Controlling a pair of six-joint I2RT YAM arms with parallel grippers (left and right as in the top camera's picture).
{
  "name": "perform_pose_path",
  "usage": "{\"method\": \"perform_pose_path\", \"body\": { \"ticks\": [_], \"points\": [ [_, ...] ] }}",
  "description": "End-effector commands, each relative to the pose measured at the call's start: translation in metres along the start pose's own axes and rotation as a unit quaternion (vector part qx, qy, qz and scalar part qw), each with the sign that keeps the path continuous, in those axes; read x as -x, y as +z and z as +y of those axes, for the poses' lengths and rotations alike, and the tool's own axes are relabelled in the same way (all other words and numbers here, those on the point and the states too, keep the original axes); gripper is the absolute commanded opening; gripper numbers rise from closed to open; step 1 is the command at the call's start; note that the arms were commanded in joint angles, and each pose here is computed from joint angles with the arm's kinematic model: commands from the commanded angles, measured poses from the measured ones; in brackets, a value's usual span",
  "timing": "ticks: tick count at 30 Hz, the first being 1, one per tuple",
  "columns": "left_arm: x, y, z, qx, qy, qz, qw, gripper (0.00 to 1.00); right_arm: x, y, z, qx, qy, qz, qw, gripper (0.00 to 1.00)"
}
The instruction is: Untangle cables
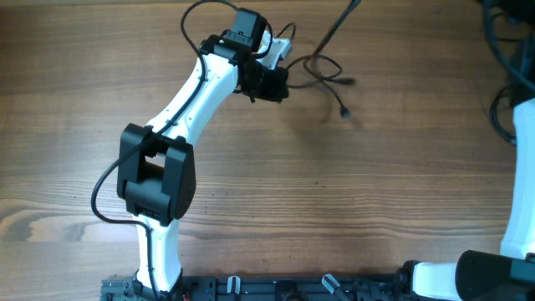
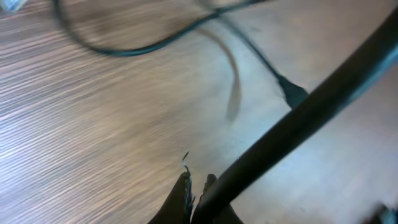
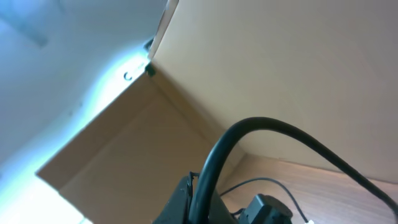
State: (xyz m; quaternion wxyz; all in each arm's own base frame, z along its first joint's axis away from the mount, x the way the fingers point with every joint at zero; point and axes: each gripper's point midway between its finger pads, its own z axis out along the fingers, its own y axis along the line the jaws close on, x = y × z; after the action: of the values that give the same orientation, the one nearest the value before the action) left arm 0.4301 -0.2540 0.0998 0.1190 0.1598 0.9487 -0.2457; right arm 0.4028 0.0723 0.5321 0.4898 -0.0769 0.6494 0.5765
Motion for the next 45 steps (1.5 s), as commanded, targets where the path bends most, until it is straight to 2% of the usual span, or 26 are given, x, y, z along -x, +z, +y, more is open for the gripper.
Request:
{"method": "perform_pose_path", "body": {
  "ticks": [1, 8, 14, 15, 17, 20, 24, 27, 33, 37, 40, 45],
  "points": [
    [-0.001, 0.002, 0.039, 0.103, -0.083, -0.01, 0.991, 0.04, 0.018, -0.014, 0.007, 0.002, 0.043, -0.024, 0.999, 0.04],
    [-0.01, -0.005, 0.063, 0.173, -0.11, -0.006, 0.979, 0.04, 0.055, -0.036, 0.036, 0.034, 0.041, -0.104, 0.993, 0.04],
    [-0.032, -0.007, 0.063, 0.179, -0.119, 0.038, 0.976, 0.04, 0.09, -0.055, 0.033, 0.026, 0.028, -0.203, 0.978, 0.04],
    [-0.037, -0.006, 0.059, 0.168, -0.12, 0.05, 0.977, 0.04, 0.094, -0.057, 0.03, 0.022, 0.034, -0.215, 0.976, 0.04],
    [-0.046, -0.001, 0.035, 0.097, -0.103, 0.081, 0.987, 0.04, 0.095, -0.057, 0.026, 0.017, 0.043, -0.219, 0.975, 0.04],
    [-0.048, 0.0, -0.012, -0.042, -0.08, 0.101, 0.991, 0.04, 0.089, -0.054, 0.014, -0.001, 0.058, -0.204, 0.977, 0.04],
    [-0.041, -0.009, -0.059, -0.181, -0.068, 0.099, 0.976, 0.04, 0.078, -0.044, -0.005, -0.026, 0.094, -0.187, 0.978, 0.05],
    [-0.037, -0.02, -0.082, -0.253, -0.066, 0.098, 0.96, 0.04, 0.066, -0.027, -0.016, -0.041, 0.119, -0.175, 0.977, 0.04],
    [-0.039, -0.026, -0.098, -0.294, -0.064, 0.106, 0.948, 0.04, 0.062, 0.001, -0.012, -0.032, 0.145, -0.2, 0.969, 0.04],
    [-0.045, -0.022, -0.11, -0.296, -0.053, 0.116, 0.947, 0.04, 0.069, 0.013, -0.012, -0.025, 0.189, -0.247, 0.95, 0.05],
    [-0.05, -0.019, -0.119, -0.297, -0.045, 0.124, 0.946, 0.04, 0.082, 0.01, -0.016, -0.034, 0.197, -0.311, 0.929, 0.04],
    [-0.052, -0.017, -0.119, -0.292, -0.033, 0.122, 0.948, 0.04, 0.091, 0.006, -0.008, 0.01, 0.264, -0.337, 0.904, 0.04]
  ]
}}
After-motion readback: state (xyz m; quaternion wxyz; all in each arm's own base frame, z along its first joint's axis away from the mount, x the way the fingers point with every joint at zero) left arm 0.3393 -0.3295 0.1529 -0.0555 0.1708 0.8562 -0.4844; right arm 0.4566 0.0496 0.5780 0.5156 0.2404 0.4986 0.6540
